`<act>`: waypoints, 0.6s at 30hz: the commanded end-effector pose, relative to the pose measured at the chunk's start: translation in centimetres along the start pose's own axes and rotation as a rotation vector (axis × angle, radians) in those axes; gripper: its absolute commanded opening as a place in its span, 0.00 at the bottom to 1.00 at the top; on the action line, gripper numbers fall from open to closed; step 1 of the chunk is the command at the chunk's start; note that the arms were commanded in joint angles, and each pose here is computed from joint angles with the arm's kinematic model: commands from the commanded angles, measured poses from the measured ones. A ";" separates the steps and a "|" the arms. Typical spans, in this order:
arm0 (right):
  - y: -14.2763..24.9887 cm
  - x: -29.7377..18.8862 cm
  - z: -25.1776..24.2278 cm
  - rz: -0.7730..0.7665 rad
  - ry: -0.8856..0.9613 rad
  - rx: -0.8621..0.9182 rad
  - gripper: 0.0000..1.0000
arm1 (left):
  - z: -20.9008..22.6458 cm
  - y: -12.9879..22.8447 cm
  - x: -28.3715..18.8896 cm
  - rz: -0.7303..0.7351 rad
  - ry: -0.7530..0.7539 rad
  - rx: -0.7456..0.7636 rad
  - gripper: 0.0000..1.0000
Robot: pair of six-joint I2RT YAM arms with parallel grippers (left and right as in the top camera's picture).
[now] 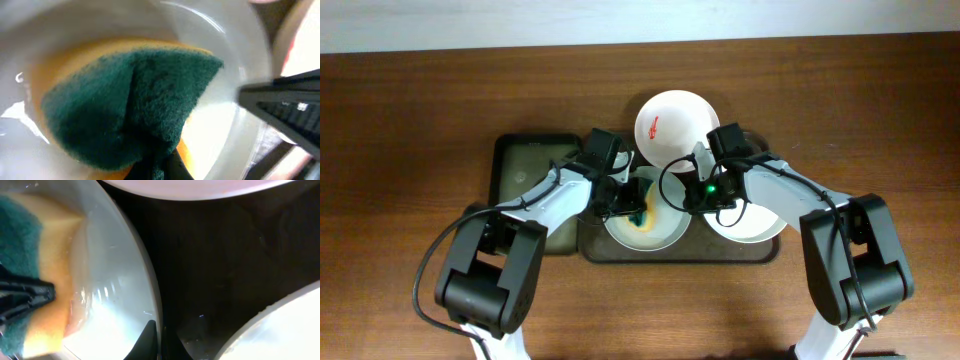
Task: Clean dirty plates on tray and stack at the side
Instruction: 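Scrub the front plate's red smear with the sponge in the left gripper, then return the sponge to the black tray with the left gripper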
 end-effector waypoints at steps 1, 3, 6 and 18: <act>1.2 1.0 0.8 0.054 -0.047 -0.029 0.04 | -1.8 3.0 2.8 0.142 0.218 -0.023 0.00; 1.2 1.0 0.8 0.057 -0.046 -0.028 0.04 | -2.7 2.3 2.3 0.135 0.285 -0.014 0.00; 1.2 1.0 0.8 0.057 -0.046 -0.028 0.04 | -3.9 0.5 0.0 0.072 0.337 0.025 0.00; 1.2 1.0 0.8 0.057 -0.046 -0.026 0.04 | 5.2 0.5 -21.7 -0.405 -0.414 -0.228 0.00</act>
Point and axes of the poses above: each gripper's point midway between its finger pads, its own x axis out along the fingers, its own z axis along the line the jaws close on, y = z × x, the point moved 6 cm from there along -x, back along the fingers, and after that the axes turned 8 degrees about x, right-handed, at the moved point
